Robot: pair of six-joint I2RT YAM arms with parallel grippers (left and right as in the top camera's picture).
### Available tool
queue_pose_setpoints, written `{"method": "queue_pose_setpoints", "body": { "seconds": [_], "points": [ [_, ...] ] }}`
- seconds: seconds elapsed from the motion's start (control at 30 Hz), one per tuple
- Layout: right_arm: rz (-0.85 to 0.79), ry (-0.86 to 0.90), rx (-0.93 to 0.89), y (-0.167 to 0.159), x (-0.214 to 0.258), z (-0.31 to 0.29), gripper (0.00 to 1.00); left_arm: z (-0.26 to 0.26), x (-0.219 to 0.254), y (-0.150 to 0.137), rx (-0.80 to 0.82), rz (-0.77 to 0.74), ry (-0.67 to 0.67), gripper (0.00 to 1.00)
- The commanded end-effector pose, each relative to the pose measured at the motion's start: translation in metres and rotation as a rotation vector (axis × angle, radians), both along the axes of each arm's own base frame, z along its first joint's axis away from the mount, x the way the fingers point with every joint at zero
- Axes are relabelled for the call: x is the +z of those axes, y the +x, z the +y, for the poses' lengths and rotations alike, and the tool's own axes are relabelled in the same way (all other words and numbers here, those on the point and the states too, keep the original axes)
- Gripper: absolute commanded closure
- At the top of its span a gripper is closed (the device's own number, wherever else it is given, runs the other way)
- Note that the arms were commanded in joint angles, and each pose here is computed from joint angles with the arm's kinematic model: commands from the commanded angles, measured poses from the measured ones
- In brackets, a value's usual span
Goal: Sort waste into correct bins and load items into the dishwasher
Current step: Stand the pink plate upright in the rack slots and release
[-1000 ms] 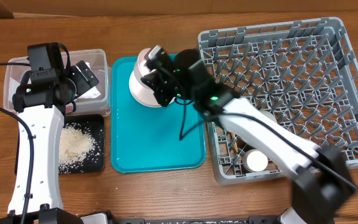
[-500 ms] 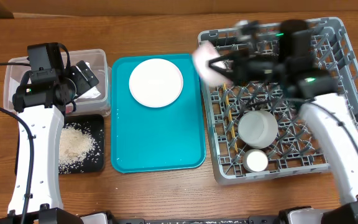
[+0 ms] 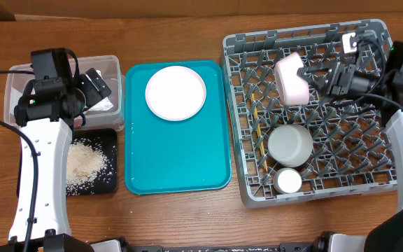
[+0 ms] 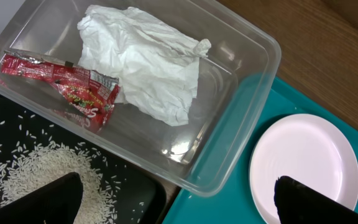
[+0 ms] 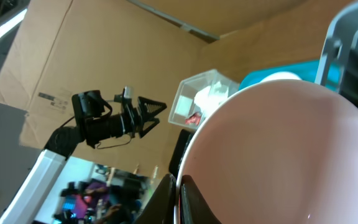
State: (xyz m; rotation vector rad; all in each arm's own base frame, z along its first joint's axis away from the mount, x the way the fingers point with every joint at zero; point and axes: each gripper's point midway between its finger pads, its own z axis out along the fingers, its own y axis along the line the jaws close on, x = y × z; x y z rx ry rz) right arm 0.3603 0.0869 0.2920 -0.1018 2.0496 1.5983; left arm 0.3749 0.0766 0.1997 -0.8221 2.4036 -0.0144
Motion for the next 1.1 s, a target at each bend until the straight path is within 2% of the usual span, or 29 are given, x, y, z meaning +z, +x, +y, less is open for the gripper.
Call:
{"method": "queue_pose_setpoints", "body": {
  "seconds": [0.0, 0.47, 0.77, 1.07],
  "points": [
    [0.019, 0.042, 0.038, -0.011, -0.005, 0.007, 0.96, 0.001, 0.010, 0.004, 0.008, -0.027, 0.001, 0.00],
    [0.038, 0.043, 0.054, -0.018, -0.047, 0.014, 0.96, 0.001, 0.010, 0.004, 0.008, -0.027, 0.001, 0.00],
    [0.031, -0.016, 0.063, -0.012, -0.060, 0.031, 0.96, 0.001, 0.010, 0.004, 0.008, -0.027, 0.001, 0.00],
    [0.108, -0.026, 0.062, -0.006, -0.080, 0.038, 0.96, 0.001, 0.010, 0.004, 0.008, -0.027, 0.001, 0.00]
  ]
}}
